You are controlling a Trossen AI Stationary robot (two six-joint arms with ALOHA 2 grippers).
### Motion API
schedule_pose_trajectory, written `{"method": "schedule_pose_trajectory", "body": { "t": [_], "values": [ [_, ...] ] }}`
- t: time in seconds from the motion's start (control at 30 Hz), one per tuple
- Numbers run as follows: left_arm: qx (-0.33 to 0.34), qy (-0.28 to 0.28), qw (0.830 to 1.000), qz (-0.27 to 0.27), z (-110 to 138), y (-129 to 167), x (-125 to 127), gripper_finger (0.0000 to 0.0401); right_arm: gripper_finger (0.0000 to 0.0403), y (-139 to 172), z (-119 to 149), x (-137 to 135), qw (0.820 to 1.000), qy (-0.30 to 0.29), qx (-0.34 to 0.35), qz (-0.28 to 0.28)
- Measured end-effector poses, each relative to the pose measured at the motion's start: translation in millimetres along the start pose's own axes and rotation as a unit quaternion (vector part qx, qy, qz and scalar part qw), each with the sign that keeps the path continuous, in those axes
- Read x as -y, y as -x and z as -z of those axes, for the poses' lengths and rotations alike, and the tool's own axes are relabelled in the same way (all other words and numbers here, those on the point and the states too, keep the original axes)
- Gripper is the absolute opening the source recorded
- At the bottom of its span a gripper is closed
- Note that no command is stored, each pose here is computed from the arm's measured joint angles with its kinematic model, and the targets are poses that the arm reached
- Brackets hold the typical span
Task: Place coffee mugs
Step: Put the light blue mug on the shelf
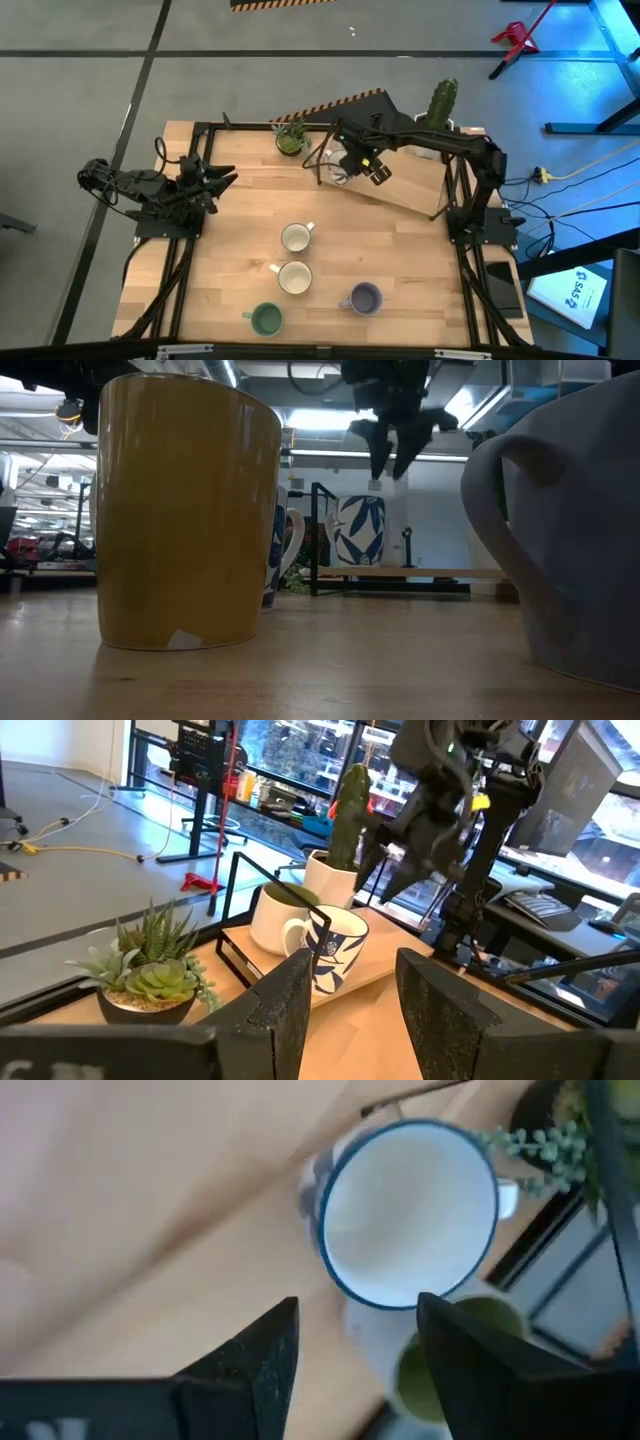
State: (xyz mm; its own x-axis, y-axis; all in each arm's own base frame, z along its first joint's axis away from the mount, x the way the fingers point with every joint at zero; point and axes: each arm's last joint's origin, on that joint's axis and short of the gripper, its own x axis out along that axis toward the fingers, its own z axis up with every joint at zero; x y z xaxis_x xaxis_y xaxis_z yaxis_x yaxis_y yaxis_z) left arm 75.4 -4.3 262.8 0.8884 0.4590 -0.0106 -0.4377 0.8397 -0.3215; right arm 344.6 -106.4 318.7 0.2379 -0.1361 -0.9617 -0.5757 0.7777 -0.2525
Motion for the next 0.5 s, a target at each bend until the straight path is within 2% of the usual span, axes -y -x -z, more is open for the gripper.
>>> {"method": "schedule_pose_trajectory", "body": {
  "t": [0.17,0.3,0.4,0.5],
  "values": [
    [-0.005,0.000,1.000,0.013,0,0,1,0.0142,0.0191,16,-8,-19,0.983,-0.149,0.033,-0.100],
    [-0.004,0.000,1.000,0.012,0,0,1,0.0142,0.0191,23,-32,-57,0.969,-0.182,0.033,-0.162],
    [-0.004,0.001,1.000,0.013,0,0,1,0.0142,0.0191,29,-60,-94,0.966,-0.193,0.031,-0.168],
    [-0.005,0.001,1.000,0.015,0,0,1,0.0142,0.0191,30,-89,-135,0.967,-0.210,0.027,-0.140]
  ]
}}
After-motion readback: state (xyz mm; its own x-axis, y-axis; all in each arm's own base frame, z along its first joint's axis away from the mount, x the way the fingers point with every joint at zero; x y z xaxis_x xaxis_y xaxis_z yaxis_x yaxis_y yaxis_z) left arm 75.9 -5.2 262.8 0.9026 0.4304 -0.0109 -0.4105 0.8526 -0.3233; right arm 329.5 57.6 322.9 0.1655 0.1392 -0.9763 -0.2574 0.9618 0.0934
